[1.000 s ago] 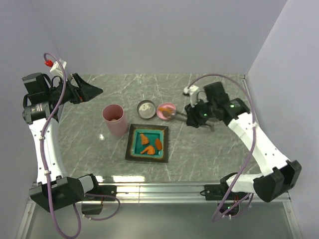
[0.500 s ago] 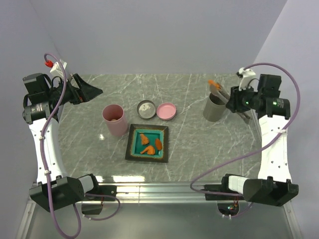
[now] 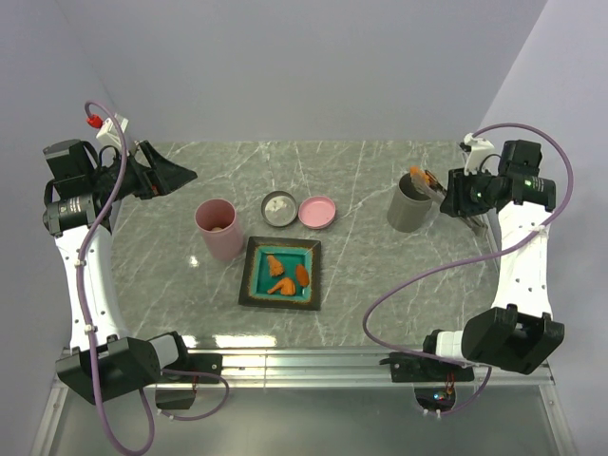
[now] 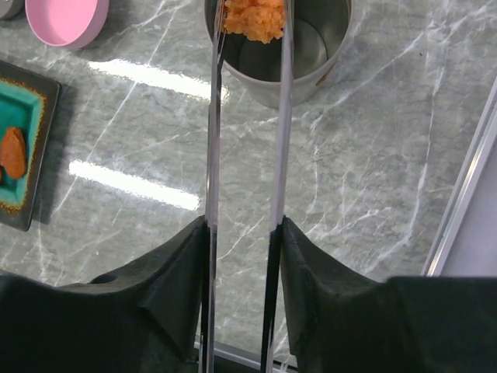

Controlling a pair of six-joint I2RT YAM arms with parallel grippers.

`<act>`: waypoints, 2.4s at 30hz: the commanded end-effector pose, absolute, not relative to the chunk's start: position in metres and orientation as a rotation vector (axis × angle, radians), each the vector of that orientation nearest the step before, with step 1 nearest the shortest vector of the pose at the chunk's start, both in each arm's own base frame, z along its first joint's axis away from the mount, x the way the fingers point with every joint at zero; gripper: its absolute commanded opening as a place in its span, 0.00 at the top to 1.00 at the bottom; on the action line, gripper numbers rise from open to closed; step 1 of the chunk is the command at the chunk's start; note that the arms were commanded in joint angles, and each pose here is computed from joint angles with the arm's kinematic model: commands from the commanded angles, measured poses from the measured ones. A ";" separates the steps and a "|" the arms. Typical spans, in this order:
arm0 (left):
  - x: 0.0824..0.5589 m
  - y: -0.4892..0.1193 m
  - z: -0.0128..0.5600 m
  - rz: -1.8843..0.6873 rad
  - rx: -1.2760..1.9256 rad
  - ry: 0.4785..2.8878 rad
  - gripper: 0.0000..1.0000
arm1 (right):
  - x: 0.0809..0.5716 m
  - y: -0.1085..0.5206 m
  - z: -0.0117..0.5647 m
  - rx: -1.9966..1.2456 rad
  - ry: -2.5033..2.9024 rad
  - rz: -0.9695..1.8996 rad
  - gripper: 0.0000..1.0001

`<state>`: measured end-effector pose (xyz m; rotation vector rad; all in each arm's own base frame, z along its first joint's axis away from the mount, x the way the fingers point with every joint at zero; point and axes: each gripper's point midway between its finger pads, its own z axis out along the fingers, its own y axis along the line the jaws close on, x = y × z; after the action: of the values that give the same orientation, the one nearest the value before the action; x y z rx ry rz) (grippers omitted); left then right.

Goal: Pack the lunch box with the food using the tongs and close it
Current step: Place the food into the lunch box, then pick up the food using the clamp

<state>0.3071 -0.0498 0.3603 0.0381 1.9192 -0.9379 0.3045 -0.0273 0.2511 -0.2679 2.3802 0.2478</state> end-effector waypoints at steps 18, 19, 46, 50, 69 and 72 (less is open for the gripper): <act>0.302 -0.055 0.378 -0.955 0.118 1.873 0.01 | 0.291 0.024 0.291 -0.462 2.257 0.433 0.40; 0.302 -0.055 0.377 -0.959 0.113 1.876 0.01 | 0.288 0.040 0.291 -0.518 2.244 0.466 0.40; 0.296 -0.059 0.379 -0.974 0.132 1.869 0.01 | 0.197 0.262 0.175 -1.381 2.225 0.629 0.39; 0.296 -0.058 0.377 -0.969 0.131 1.874 0.00 | 0.207 0.272 0.166 -1.358 2.266 0.562 0.37; 0.297 -0.057 0.371 -0.965 0.132 1.884 0.01 | 0.220 0.302 0.144 -1.356 2.348 0.515 0.35; 0.296 -0.058 0.371 -0.962 0.136 1.883 0.01 | 0.220 0.302 0.136 -1.365 2.367 0.503 0.35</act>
<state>0.3025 -0.0558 0.3608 0.0831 1.9143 -0.9855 0.2105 0.2893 0.1229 -1.3955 2.4175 0.4967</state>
